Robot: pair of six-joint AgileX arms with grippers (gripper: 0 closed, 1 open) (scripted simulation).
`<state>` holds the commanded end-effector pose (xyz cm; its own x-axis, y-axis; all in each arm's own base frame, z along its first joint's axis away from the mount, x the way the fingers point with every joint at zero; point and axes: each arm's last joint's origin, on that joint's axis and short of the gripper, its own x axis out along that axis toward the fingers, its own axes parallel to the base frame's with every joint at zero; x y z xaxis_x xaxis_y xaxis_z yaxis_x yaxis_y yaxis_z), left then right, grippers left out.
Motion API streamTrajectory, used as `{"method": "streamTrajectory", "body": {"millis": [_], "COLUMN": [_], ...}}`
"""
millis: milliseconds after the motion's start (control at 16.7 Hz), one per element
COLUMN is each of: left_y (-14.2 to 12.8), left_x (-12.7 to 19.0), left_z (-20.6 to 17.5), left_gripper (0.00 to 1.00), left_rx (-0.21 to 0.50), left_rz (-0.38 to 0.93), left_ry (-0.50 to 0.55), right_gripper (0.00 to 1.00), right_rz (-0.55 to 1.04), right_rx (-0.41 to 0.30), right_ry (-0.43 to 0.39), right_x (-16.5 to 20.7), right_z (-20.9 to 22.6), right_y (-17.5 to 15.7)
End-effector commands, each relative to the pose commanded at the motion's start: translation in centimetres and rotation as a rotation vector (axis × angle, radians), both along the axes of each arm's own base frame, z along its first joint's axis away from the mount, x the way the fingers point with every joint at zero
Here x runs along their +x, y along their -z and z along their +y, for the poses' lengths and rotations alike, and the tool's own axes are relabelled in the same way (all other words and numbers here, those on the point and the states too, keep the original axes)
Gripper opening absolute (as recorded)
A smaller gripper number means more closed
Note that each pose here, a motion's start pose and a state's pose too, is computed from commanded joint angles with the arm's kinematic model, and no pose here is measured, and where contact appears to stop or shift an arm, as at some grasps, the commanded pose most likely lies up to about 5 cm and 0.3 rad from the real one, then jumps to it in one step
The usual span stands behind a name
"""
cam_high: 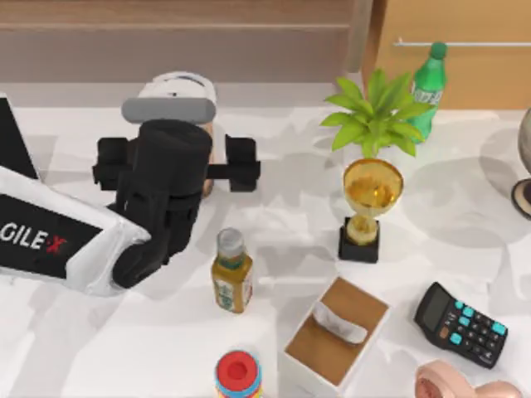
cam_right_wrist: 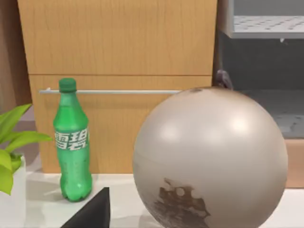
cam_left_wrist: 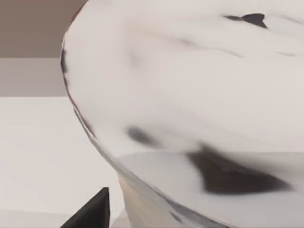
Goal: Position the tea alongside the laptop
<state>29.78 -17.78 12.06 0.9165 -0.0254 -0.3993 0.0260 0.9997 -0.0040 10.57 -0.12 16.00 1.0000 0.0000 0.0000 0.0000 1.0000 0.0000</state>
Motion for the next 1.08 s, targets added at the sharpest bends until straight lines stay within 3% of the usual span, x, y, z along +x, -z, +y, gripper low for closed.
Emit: {"method": "streamTrajectory", "body": {"millis": [180,420,1080], "left_y": [0.6,0.6,0.6], "left_x": [1.9,2.0,2.0], "left_z": [0.5,0.5,0.5], "left_gripper": [1.00,1.00,0.17], "left_rx": [-0.008,-0.008,-0.008], "left_rz": [-0.012,-0.012,-0.012], "left_ry": [0.000,0.000,0.000], "right_gripper": [1.00,1.00,1.00], "right_rz": [0.000,0.000,0.000], "right_rx": [0.000,0.000,0.000], "right_ry": [0.000,0.000,0.000], "right_x": [0.0,0.0,0.0], "right_z": [0.0,0.0,0.0], "right_y": [0.0,0.0,0.0]}}
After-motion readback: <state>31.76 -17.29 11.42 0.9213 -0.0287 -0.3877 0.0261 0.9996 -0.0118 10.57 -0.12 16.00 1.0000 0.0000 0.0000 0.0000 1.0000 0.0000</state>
